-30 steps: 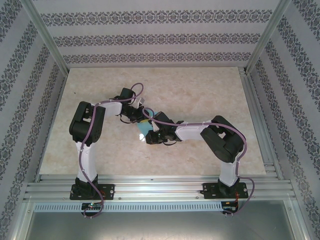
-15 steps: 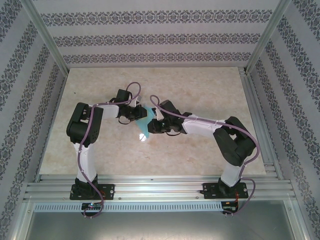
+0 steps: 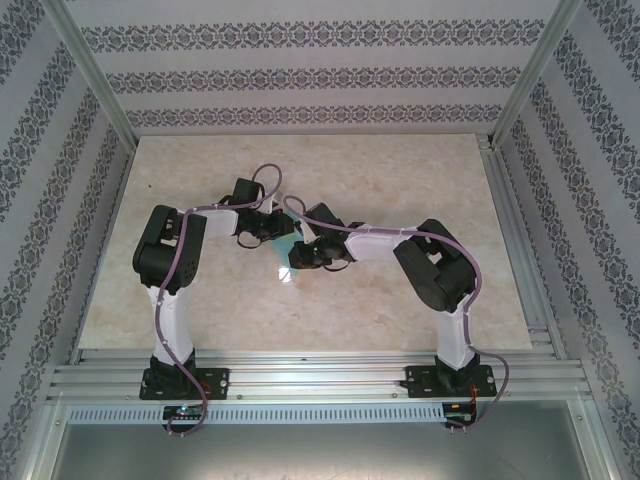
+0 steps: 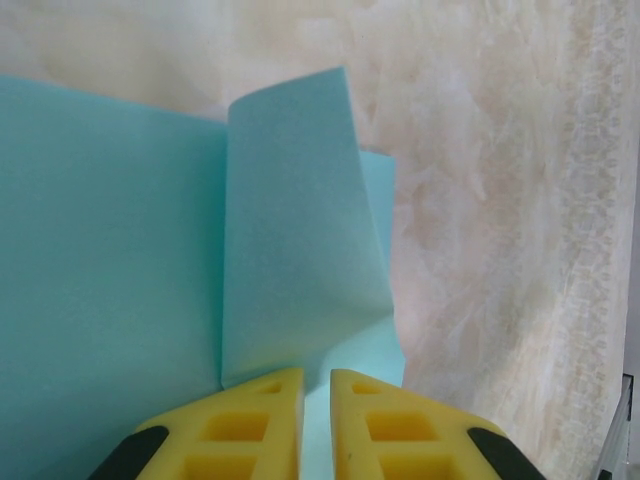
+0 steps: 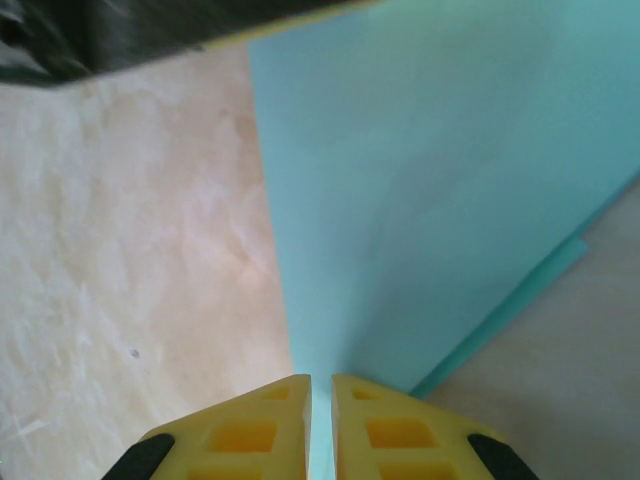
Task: Fold a paper plane with a square sheet of paper (fold left side to right side)
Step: Fourth fold the wing at the center of the table.
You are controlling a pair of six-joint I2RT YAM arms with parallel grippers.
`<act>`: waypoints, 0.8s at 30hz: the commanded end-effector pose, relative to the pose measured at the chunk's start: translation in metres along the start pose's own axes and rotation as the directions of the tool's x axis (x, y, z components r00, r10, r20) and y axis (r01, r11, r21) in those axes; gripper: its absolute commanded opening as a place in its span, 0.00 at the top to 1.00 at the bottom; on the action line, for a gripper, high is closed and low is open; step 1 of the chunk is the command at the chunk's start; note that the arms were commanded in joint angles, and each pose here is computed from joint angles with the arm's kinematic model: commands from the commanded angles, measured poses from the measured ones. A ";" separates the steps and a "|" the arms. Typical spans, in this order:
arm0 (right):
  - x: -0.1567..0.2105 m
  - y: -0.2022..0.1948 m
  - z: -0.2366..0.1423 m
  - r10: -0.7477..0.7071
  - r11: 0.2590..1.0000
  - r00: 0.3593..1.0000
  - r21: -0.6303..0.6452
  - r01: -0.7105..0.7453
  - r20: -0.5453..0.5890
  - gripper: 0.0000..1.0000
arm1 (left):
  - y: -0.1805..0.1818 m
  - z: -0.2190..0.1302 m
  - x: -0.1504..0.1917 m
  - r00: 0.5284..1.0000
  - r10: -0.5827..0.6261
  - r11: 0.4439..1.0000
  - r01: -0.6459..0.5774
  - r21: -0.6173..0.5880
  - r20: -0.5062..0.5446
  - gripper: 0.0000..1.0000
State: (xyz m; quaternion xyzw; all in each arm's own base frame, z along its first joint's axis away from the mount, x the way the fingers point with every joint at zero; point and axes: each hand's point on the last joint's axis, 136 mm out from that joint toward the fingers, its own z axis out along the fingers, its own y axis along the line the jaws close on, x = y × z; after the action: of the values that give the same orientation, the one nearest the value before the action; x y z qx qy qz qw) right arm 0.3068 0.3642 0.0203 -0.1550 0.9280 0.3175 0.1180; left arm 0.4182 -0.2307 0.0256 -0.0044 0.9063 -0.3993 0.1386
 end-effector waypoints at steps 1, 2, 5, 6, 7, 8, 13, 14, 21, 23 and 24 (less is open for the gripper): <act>0.024 -0.015 0.009 -0.006 0.999 0.998 0.051 0.010 -0.067 0.86 | 0.034 0.004 0.002 1.000 -0.013 0.991 0.014 -0.130 0.009 0.83; 0.030 -0.018 0.011 0.000 0.998 0.996 0.065 0.006 -0.084 0.86 | 0.034 0.004 0.001 1.000 -0.012 0.991 0.013 -0.132 0.010 0.81; 0.048 -0.029 0.017 0.010 0.994 0.991 0.111 0.005 -0.137 0.86 | 0.030 0.003 -0.005 1.000 -0.001 0.991 0.002 -0.133 0.012 0.79; 0.053 -0.033 0.018 0.016 0.991 0.988 0.131 0.004 -0.153 0.86 | 0.029 0.003 -0.008 1.000 0.002 0.991 -0.001 -0.135 0.012 0.78; 0.057 -0.034 0.018 0.014 0.990 0.986 0.141 0.009 -0.166 0.86 | 0.027 0.003 -0.010 1.000 0.007 0.991 -0.006 -0.137 0.011 0.77; 0.061 -0.037 0.019 0.019 0.988 0.984 0.154 0.009 -0.178 0.86 | 0.026 0.002 -0.012 1.000 0.010 0.991 -0.008 -0.137 0.011 0.76; 0.078 -0.047 0.022 0.023 0.979 0.973 0.202 0.025 -0.229 0.86 | 0.031 0.004 -0.018 1.000 0.022 0.985 -0.022 -0.170 -0.001 0.76; 0.079 -0.047 0.023 0.025 0.979 0.972 0.205 0.024 -0.234 0.86 | 0.032 0.005 -0.019 1.000 0.024 0.984 -0.024 -0.175 -0.005 0.76; 0.091 -0.051 0.025 0.032 0.975 0.964 0.219 0.028 -0.265 0.87 | 0.040 0.009 -0.034 1.000 0.024 0.981 -0.024 -0.193 -0.003 0.76; 0.093 -0.051 0.025 0.032 0.975 0.962 0.218 0.029 -0.271 0.87 | 0.039 0.009 -0.041 1.000 0.030 0.981 -0.028 -0.192 0.003 0.76; 0.094 -0.051 0.025 0.032 0.975 0.962 0.219 0.029 -0.273 0.87 | 0.039 0.009 -0.044 0.999 0.032 0.981 -0.030 -0.192 0.007 0.76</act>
State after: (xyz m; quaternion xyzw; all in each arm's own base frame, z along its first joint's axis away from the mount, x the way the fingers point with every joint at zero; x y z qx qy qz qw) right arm 0.3037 0.3653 0.0111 -0.1788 0.9329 0.2818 0.1351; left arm 0.4323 -0.2347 0.0264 -0.0053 0.9242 -0.3703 0.0931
